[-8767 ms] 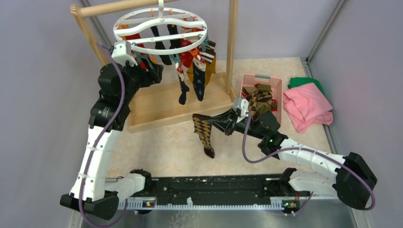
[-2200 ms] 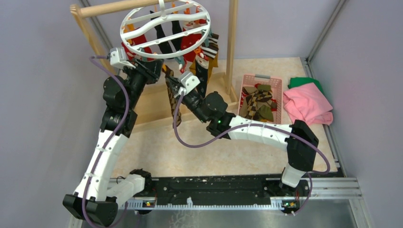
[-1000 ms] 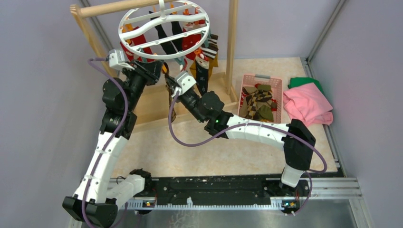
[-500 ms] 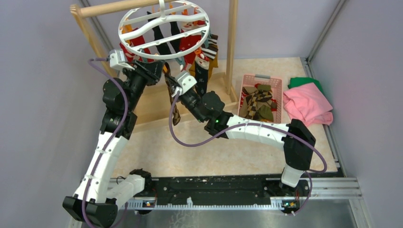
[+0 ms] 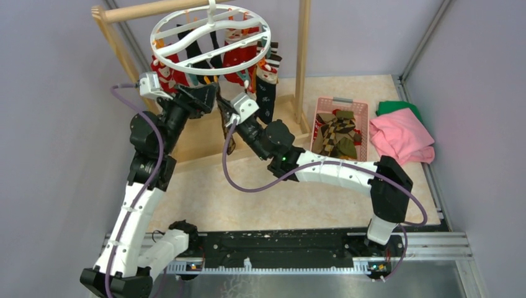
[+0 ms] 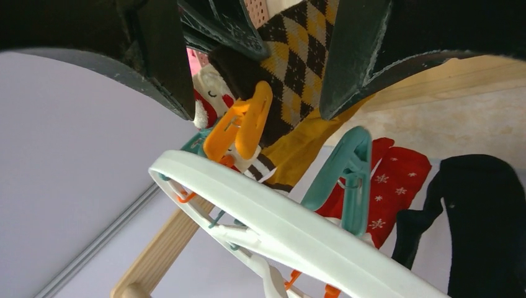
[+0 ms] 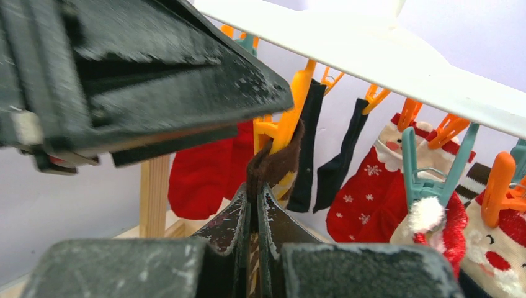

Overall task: Clip the socks to the hanger
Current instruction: Clamp the sock onto the hanger.

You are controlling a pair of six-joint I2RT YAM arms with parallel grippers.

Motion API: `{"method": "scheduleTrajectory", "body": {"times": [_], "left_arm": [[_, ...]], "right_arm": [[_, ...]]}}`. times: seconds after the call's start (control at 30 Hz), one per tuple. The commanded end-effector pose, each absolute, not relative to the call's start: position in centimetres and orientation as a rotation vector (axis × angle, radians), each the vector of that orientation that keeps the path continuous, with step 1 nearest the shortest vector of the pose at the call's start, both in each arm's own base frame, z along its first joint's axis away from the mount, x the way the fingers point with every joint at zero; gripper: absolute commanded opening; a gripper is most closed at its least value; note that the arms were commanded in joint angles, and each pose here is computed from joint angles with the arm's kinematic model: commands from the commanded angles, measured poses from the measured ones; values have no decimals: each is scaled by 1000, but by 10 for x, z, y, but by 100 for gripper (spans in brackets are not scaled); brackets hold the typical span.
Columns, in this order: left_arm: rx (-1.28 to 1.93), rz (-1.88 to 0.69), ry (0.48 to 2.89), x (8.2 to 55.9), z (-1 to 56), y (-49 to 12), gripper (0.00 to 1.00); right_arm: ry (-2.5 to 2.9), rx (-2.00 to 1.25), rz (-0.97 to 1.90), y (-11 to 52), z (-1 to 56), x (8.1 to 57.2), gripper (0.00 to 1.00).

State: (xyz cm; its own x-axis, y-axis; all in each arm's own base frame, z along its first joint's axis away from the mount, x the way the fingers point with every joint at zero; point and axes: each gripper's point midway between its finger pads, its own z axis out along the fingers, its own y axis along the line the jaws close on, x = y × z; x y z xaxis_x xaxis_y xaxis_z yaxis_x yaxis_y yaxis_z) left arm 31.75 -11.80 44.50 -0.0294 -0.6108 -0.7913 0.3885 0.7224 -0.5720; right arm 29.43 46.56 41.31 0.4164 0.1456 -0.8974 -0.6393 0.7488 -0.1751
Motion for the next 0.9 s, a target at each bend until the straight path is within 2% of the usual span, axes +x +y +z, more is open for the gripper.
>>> {"method": "scheduleTrajectory", "body": {"times": [0.0, 0.23, 0.5, 0.67, 0.87], "left_arm": [[-139, -805, 1310, 291, 462, -114, 82], [17, -854, 1210, 234, 460, -121, 98], [-15, -933, 1116, 212, 477, -118, 99], [41, -1041, 1079, 209, 509, -133, 99], [82, -1147, 1021, 200, 524, -143, 99]], "right_arm": [[974, -473, 561, 444, 444, 286, 5], [970, -466, 569, 422, 446, 282, 32], [977, -583, 628, 390, 423, 264, 64], [1048, -596, 607, 365, 397, 266, 75], [1175, -629, 600, 341, 348, 267, 83]]}}
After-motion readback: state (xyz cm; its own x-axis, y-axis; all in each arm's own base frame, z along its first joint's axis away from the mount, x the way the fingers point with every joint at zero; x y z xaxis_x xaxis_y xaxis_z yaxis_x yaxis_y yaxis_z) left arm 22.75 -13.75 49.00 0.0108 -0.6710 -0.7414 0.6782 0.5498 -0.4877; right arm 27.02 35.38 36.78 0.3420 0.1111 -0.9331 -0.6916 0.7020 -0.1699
